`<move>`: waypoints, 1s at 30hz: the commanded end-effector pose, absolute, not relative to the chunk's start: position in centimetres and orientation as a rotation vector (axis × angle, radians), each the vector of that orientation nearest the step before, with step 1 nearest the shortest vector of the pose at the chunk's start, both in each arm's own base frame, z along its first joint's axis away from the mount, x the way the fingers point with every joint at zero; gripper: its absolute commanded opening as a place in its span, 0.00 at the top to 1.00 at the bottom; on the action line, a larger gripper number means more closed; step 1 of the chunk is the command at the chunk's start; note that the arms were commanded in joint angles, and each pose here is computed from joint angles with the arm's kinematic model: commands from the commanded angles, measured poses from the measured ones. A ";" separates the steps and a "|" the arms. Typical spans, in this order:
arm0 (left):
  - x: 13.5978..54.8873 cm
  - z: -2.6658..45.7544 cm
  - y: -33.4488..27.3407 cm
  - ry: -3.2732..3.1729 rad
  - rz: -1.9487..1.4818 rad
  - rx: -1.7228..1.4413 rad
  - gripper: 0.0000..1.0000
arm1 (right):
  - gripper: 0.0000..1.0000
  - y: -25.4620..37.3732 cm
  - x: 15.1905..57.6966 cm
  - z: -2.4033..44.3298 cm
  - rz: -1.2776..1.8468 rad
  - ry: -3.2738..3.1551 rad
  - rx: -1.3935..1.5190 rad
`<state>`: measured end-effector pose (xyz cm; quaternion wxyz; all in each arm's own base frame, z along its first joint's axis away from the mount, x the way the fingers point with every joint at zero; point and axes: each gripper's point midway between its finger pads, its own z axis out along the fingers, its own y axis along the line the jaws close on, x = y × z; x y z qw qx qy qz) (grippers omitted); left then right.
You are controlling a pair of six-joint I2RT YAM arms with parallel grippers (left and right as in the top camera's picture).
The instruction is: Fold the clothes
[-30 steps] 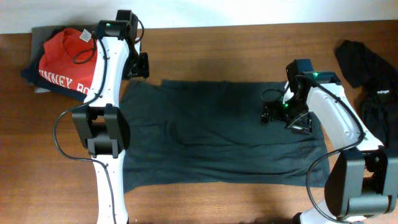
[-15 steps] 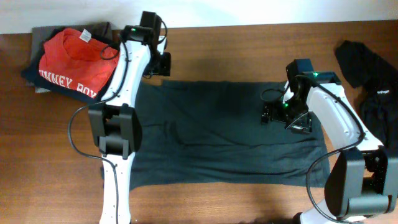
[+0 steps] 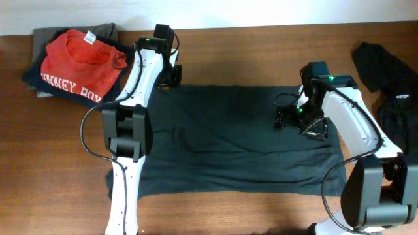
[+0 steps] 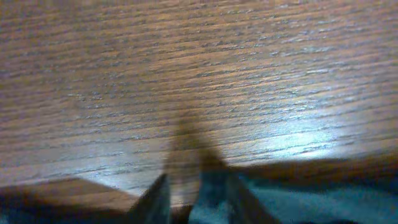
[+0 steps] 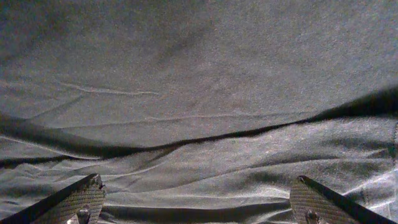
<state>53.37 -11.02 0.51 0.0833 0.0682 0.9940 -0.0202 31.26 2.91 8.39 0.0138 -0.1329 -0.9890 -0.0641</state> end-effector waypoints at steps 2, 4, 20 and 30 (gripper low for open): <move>53.0 -1.1 -10.5 2.996 -0.014 0.220 0.93 | 0.01 2.9 31.2 9.0 -0.187 -3.101 -0.416; 53.0 -1.1 -10.5 2.996 -0.014 0.220 0.99 | 0.01 2.9 31.2 9.0 -0.187 -3.101 -0.416; 52.7 11.1 -10.6 2.897 -0.047 0.114 0.99 | 0.12 2.9 31.4 8.9 -0.190 -3.110 -0.417; 48.0 11.1 -10.9 3.079 -0.091 0.099 0.99 | 0.13 2.9 32.0 8.9 -0.198 -3.120 -0.481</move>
